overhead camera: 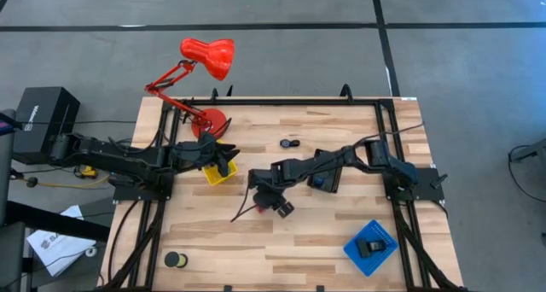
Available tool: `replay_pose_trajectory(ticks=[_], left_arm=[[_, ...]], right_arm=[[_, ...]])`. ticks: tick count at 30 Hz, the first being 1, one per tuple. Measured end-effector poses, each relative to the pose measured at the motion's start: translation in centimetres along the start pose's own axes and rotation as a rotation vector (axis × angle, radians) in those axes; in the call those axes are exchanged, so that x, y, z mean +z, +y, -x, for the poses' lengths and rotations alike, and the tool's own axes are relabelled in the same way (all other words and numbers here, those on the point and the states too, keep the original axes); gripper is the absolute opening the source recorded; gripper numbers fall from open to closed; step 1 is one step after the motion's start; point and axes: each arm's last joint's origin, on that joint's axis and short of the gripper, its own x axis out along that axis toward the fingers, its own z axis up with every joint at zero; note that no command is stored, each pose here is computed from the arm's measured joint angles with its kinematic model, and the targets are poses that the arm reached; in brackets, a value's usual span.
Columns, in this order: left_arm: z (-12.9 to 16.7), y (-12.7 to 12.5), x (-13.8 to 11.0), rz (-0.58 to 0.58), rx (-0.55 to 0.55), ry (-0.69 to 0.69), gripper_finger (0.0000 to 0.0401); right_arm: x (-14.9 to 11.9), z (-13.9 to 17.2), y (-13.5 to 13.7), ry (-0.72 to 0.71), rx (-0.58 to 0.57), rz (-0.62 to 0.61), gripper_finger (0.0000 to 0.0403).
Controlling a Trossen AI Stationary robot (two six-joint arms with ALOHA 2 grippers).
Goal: Pick & Place Office items
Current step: Put the red digital timer into the blue bin
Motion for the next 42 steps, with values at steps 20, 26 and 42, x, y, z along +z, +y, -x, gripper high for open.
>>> replay_pose_trajectory(ticks=[20, 26, 42], left_arm=[[0.0, -0.1, 0.1, 0.006, -0.007, -0.011, 0.0131], [0.0, -0.1, 0.1, 0.007, -0.008, -0.013, 0.0131], [0.0, -0.2, 0.3, 0.017, -0.021, -0.028, 0.0131]], right_arm=[[1.0, 2.3, 3.5, 0.119, -0.001, -0.372, 0.0164], [1.8, 4.5, 4.9, 0.117, -0.005, -0.407, 0.0142], [2.9, 14.1, 9.7, 0.074, -0.049, -0.51, 0.0146]])
